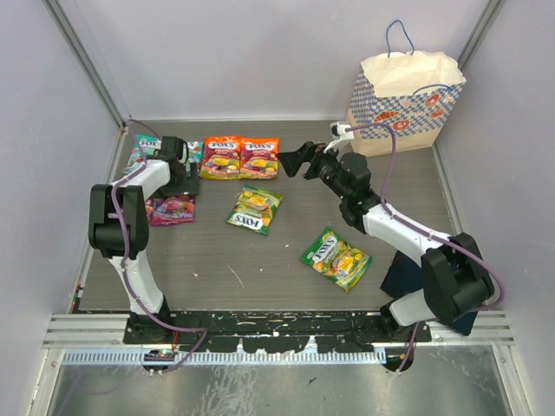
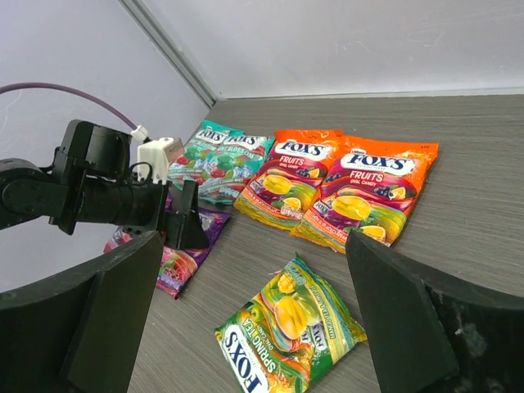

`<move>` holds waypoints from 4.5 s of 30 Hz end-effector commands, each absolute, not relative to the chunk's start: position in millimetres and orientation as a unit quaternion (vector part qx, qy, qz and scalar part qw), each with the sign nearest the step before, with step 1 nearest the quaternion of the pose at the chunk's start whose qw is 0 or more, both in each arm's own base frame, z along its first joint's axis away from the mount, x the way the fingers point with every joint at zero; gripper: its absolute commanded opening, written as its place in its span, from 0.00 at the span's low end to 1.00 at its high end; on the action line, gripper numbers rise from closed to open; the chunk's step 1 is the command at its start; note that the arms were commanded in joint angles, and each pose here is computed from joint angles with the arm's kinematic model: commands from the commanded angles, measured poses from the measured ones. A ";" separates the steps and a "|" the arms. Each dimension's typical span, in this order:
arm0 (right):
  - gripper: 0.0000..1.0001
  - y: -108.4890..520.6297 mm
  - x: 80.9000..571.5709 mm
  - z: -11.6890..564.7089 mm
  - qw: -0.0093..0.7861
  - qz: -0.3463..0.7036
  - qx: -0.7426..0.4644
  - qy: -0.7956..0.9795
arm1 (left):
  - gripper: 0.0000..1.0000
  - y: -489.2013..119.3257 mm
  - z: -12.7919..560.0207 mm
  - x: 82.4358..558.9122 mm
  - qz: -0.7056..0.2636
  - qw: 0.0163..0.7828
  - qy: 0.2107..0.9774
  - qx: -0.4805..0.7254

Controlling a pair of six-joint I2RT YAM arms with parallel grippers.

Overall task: Take the snacks out of the paper bag
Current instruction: Adjust the snack at the center of the board.

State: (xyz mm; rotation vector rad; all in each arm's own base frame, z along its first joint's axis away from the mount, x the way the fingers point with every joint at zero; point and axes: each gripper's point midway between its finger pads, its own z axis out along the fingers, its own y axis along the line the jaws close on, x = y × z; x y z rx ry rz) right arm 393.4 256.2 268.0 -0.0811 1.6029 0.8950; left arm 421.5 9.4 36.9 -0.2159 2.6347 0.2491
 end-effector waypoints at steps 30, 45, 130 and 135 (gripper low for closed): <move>1.00 282.5 394.1 295.2 0.610 0.449 -0.079 0.648 | 0.69 125.6 72.4 371.6 0.095 0.347 0.863 -0.353; 1.00 281.3 392.3 289.5 0.604 0.452 -0.078 0.652 | 0.53 123.2 33.8 350.7 0.055 0.320 0.852 -0.412; 0.01 169.9 363.5 125.9 0.423 0.183 0.079 0.884 | 0.98 -327.3 106.9 355.6 -0.376 0.368 0.849 0.050; 0.01 229.1 380.2 199.0 0.467 0.242 0.037 0.850 | 0.98 -217.6 189.7 384.4 -0.337 0.431 0.835 -0.065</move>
